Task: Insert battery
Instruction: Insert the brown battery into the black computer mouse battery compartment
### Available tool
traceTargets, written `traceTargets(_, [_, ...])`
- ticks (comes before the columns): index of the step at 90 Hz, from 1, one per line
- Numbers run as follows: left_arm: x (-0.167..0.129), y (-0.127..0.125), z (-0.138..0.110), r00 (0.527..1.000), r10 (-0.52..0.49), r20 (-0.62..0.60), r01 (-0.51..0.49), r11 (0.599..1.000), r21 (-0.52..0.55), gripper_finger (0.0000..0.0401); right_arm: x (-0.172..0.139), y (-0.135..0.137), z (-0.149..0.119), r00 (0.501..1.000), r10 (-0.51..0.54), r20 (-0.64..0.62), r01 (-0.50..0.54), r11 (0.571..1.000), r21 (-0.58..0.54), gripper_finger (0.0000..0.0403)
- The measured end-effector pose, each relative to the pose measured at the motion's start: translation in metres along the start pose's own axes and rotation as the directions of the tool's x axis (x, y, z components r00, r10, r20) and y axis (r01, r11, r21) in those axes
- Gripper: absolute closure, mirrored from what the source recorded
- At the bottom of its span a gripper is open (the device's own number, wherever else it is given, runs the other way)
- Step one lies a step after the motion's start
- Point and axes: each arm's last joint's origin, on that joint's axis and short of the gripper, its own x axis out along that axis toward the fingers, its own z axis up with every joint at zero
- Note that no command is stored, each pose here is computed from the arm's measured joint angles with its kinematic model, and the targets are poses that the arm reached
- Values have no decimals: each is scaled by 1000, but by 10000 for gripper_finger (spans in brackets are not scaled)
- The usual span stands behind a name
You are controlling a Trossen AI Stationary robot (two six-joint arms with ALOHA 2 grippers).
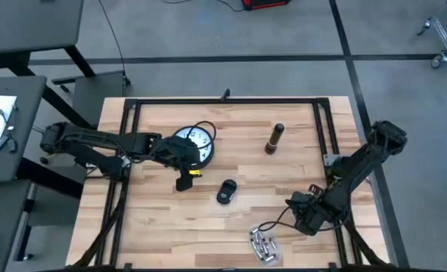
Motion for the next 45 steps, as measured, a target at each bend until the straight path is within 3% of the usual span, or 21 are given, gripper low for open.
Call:
traceTargets(9, [0,0,0,1000,1,1,-1,1000,-2,184,9,-1,-1,998,61,4,-61,998,-11,267])
traceTargets(32, [0,1,0,1000,12,2,-12,1000,-9,184,23,-13,-6,999,43,-7,-43,999,1,286])
traceTargets(45, [0,1,0,1000,11,2,-11,1000,-9,184,24,-16,-7,999,32,-10,-32,999,1,332])
